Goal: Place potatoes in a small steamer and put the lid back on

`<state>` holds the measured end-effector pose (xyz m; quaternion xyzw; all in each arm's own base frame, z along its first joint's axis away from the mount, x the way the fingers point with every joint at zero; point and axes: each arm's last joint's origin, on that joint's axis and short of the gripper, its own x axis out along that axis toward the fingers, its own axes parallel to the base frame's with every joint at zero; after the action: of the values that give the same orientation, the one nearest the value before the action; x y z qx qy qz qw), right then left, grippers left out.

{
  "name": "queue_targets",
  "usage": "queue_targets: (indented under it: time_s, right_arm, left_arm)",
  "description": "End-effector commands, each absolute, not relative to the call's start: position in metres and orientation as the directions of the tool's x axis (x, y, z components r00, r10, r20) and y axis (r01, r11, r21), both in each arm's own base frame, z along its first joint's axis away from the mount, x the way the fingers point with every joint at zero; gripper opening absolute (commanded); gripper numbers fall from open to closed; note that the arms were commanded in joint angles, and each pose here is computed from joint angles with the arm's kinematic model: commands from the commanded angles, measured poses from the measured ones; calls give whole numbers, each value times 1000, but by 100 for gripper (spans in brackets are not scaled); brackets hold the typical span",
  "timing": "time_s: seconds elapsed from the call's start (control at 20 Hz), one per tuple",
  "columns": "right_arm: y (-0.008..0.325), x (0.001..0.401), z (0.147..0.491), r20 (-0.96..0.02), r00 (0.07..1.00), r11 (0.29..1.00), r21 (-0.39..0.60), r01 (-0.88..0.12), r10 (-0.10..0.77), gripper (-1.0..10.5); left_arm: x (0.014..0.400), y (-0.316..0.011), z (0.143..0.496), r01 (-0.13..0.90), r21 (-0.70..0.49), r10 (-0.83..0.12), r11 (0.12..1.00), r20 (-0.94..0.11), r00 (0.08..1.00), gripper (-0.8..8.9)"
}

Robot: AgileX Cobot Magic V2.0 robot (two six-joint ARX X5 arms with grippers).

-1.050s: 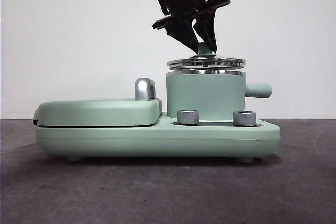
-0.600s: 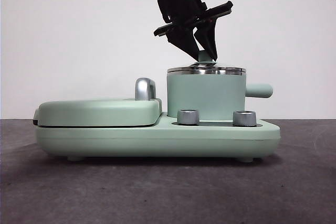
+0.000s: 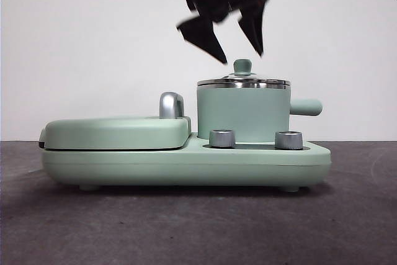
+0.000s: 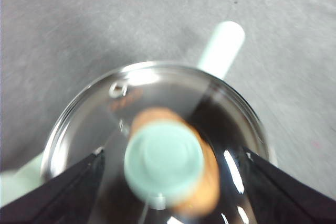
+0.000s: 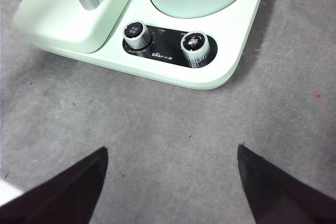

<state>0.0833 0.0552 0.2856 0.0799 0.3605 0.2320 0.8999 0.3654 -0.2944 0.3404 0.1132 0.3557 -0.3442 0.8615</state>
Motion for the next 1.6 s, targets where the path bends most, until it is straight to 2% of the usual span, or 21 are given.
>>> queue_targets:
  time_s: [0.05,0.2,0.35,0.45,0.6,0.9,1.15,1.4,1.6]
  right_arm:
    - [56,83,288,-601,635,874,321,-364,486,389]
    - [56,83,288,-601,635,874,322,-364,486,390]
    - [56,83,288,-600,632,871,325,-368,491,389]
    - [57,83,288,-600,622,864,334,-377,504,390]
    - [57,83,288,-597,610,854,346,-389,520,390]
    - [59,85,292,-555,631,841,355,-408,541,390]
    - [63,88,301,-463,631,782,395,-482,622,390]
    - [67,89,308,-387,600,713,425,-558,700,390]
    - [68,89,310,-366,589,692,427,-582,721,390]
  left_arm:
    - [342,-282,375,682,-55,-522,729,-689,503,409]
    - [315,-258,396,680,-68,-484,730,-754,444,408]
    - [288,-224,423,695,-153,-532,702,-761,370,403]
    - [266,-200,439,690,-156,-546,707,-740,392,400]
    - [226,-165,443,683,-150,-542,715,-736,405,400]
    - [172,-127,424,704,-125,-557,699,-713,426,399]
    - [136,-103,393,703,-122,-604,700,-627,493,363]
    - [111,-85,357,671,-177,-645,720,-527,553,364]
    - [99,-77,336,625,-263,-662,735,-478,577,363]
